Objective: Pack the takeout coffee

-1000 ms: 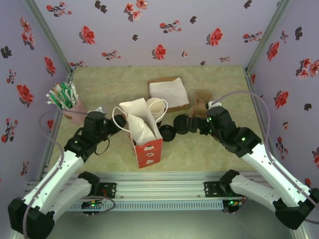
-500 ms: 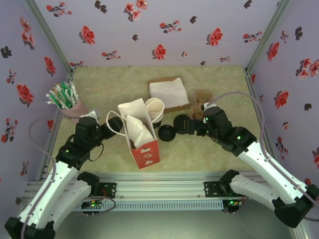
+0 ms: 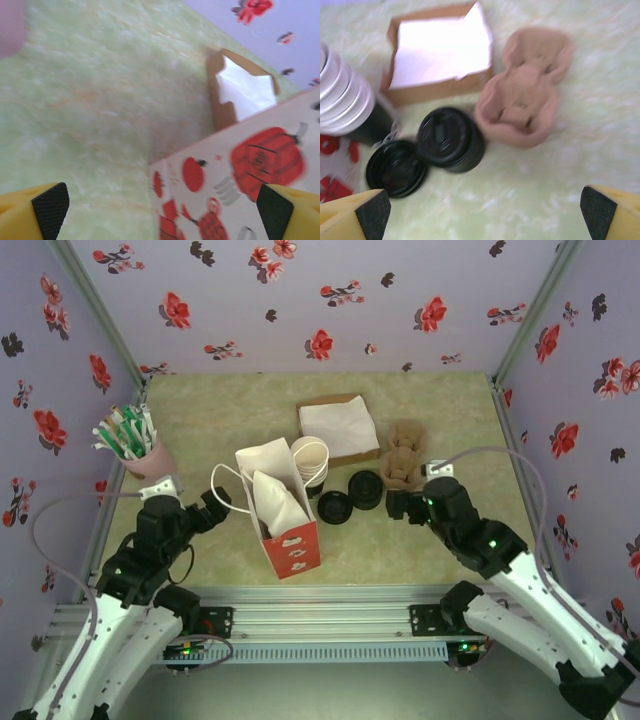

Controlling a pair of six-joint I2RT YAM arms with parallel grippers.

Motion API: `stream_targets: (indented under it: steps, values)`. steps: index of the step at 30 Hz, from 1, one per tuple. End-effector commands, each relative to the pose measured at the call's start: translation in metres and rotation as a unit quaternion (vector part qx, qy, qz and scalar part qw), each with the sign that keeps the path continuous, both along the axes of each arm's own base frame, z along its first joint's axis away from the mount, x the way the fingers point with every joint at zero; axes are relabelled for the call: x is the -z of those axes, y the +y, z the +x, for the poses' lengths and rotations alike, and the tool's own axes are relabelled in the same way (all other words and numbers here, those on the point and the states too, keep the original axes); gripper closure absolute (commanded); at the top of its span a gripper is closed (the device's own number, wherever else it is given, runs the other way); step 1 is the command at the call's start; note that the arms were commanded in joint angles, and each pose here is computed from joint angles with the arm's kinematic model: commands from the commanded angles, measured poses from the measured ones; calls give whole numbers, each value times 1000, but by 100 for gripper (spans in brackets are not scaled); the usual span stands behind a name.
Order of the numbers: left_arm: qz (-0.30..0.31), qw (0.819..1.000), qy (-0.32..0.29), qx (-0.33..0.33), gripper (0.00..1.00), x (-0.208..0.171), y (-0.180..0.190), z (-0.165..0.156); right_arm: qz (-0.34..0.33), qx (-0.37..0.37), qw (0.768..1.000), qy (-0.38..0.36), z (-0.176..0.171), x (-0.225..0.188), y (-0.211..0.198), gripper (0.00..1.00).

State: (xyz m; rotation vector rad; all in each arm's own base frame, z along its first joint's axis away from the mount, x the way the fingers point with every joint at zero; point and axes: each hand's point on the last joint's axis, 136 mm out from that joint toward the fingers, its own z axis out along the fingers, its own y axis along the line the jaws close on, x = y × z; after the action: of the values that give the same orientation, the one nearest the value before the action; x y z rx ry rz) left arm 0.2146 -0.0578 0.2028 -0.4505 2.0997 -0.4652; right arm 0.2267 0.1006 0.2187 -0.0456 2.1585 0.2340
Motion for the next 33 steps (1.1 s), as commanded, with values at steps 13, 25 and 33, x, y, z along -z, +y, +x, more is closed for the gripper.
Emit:
stream_targets:
  steps: [13,25,33]
  values:
    - [251,962,-103,-31,1,29,39,45,-37,250,950,-184,33,10,-108,1]
    - [308,946,-80,-64,1,46,69,81,-66,352,924,-137,72,70,-159,1]
    - [313,945,-82,-37,1,81,71,109,-84,359,921,-128,109,95,-167,1]
